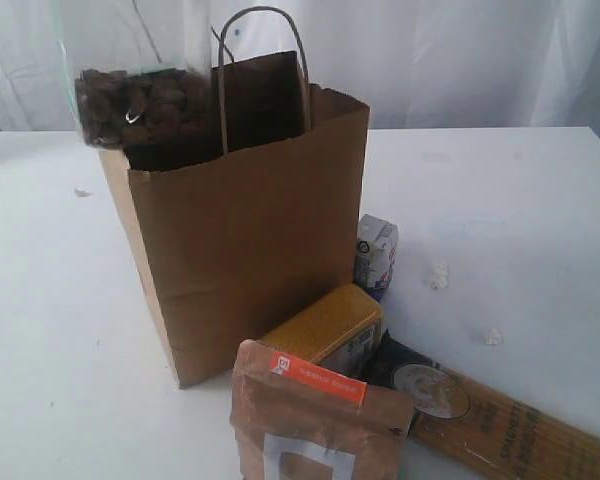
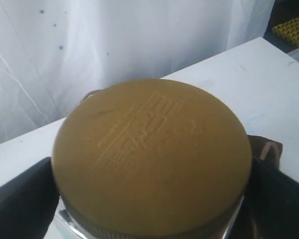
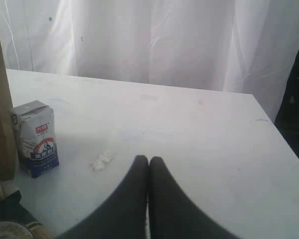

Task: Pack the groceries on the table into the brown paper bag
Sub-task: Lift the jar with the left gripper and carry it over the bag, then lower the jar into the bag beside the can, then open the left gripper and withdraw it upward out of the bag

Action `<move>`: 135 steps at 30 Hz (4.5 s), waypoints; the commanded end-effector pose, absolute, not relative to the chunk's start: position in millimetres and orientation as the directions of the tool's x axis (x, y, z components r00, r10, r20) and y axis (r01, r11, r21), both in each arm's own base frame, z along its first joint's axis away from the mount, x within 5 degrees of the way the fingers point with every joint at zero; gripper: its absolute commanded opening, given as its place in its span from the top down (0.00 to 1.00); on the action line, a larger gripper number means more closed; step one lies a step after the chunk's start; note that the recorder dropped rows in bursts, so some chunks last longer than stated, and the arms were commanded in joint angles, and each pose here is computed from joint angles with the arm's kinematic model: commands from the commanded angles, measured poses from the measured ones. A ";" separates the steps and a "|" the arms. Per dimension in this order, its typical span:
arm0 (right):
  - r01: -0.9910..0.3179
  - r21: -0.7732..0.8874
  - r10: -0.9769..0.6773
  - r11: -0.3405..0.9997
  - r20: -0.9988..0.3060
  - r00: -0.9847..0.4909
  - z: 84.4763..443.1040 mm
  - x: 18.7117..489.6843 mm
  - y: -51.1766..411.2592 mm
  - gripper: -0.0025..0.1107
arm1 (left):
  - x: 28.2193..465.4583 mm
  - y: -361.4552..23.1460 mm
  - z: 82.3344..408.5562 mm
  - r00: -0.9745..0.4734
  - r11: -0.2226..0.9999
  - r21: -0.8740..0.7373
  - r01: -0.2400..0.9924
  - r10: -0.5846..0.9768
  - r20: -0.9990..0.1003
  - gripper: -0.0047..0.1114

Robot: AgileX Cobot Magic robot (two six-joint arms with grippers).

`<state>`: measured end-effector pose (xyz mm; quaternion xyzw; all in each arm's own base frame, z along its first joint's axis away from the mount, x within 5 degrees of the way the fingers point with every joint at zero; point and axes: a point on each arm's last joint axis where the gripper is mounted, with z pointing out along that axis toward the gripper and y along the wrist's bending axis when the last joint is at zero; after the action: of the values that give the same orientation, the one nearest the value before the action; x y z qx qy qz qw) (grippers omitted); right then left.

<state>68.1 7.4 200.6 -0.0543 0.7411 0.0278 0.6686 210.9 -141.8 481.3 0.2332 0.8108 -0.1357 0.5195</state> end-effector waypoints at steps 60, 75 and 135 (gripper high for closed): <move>-0.114 -0.035 -0.046 0.993 -0.994 -0.096 200.2 67.9 7.1 0.98 | 231.0 -169.3 424.5 -0.476 0.694 0.109 0.712 0.590 -0.652 0.34; -0.114 -0.035 -0.046 0.993 -0.994 -0.096 200.2 67.9 7.1 0.98 | 234.1 -171.7 428.2 -0.445 0.699 0.115 0.706 0.564 -0.696 0.35; -0.112 -0.016 -0.027 0.994 -0.995 -0.099 200.2 67.9 7.1 0.98 | 219.5 -138.2 499.5 -0.306 0.705 0.368 0.606 0.634 -0.710 0.06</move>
<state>68.1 7.4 200.6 -0.0493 0.7414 0.0322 0.6684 236.3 -154.2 473.1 0.3962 0.8197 0.0000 0.4137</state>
